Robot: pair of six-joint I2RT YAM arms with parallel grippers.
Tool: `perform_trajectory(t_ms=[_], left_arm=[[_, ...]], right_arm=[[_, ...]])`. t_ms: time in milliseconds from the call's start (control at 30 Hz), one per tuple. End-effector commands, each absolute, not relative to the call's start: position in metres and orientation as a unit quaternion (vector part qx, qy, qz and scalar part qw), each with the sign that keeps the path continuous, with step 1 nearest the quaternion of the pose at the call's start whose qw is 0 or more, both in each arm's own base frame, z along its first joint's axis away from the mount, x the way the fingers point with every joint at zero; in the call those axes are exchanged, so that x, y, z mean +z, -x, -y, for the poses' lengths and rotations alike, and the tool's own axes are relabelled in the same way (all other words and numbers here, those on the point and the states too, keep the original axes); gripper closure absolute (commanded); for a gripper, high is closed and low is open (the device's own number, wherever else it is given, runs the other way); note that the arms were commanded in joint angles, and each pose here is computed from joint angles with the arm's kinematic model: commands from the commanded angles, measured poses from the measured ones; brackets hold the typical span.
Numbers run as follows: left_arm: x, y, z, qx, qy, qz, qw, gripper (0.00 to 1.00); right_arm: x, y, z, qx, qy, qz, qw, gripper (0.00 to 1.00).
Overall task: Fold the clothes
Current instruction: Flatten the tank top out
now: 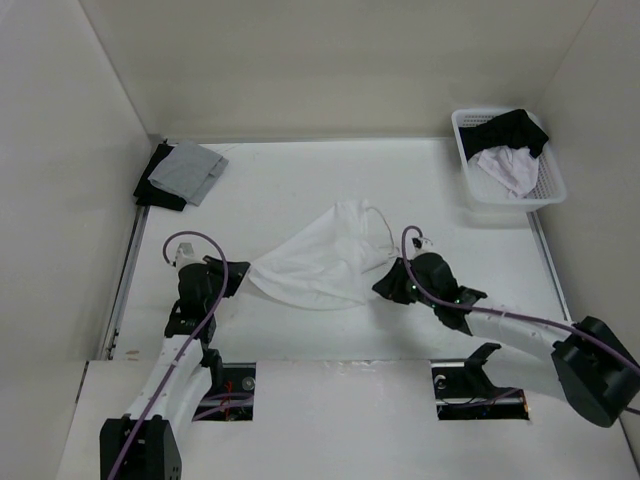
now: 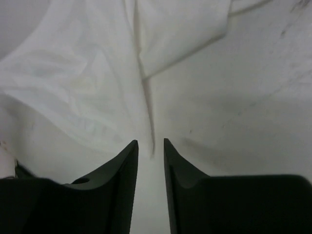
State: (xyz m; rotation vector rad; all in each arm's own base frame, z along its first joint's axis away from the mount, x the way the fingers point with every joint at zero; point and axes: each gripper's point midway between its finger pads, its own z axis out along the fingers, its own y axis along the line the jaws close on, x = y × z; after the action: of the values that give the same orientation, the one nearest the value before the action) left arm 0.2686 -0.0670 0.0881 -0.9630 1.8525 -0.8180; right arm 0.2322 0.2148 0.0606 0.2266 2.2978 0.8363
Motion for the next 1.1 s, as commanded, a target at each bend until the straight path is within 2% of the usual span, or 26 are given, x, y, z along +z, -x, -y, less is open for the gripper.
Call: perform_trajectory(t_ms=[0, 167, 467, 733, 800, 933, 1067], left_arm=[[0.102, -0.274, 0.072, -0.344, 0.357, -0.739, 0.456, 0.96], [0.103, -0.274, 0.072, -0.343, 0.354, -0.740, 0.458, 0.96], [0.101, -0.272, 0.070, -0.336, 0.350, -0.744, 0.460, 0.96], [0.101, -0.275, 0.069, -0.331, 0.349, -0.746, 0.461, 0.96], [0.100, -0.275, 0.069, -0.331, 0.351, -0.745, 0.461, 0.96], [0.103, -0.276, 0.068, -0.331, 0.350, -0.744, 0.464, 0.96], [0.122, -0.284, 0.066, -0.337, 0.347, -0.732, 0.480, 0.97]], right_arm=[[0.083, -0.220, -0.232, 0.356, -0.085, -0.862, 0.350, 0.62], [0.069, -0.217, -0.242, 0.362, -0.086, -0.867, 0.330, 0.58], [0.040, -0.217, -0.251, 0.363, -0.104, -0.877, 0.296, 0.67], [0.030, -0.212, -0.254, 0.367, -0.104, -0.881, 0.280, 0.70], [0.028, -0.214, -0.256, 0.371, -0.104, -0.881, 0.276, 0.75], [0.032, -0.218, -0.259, 0.382, -0.113, -0.873, 0.281, 0.90], [0.073, -0.226, -0.262, 0.414, -0.108, -0.846, 0.319, 0.95]])
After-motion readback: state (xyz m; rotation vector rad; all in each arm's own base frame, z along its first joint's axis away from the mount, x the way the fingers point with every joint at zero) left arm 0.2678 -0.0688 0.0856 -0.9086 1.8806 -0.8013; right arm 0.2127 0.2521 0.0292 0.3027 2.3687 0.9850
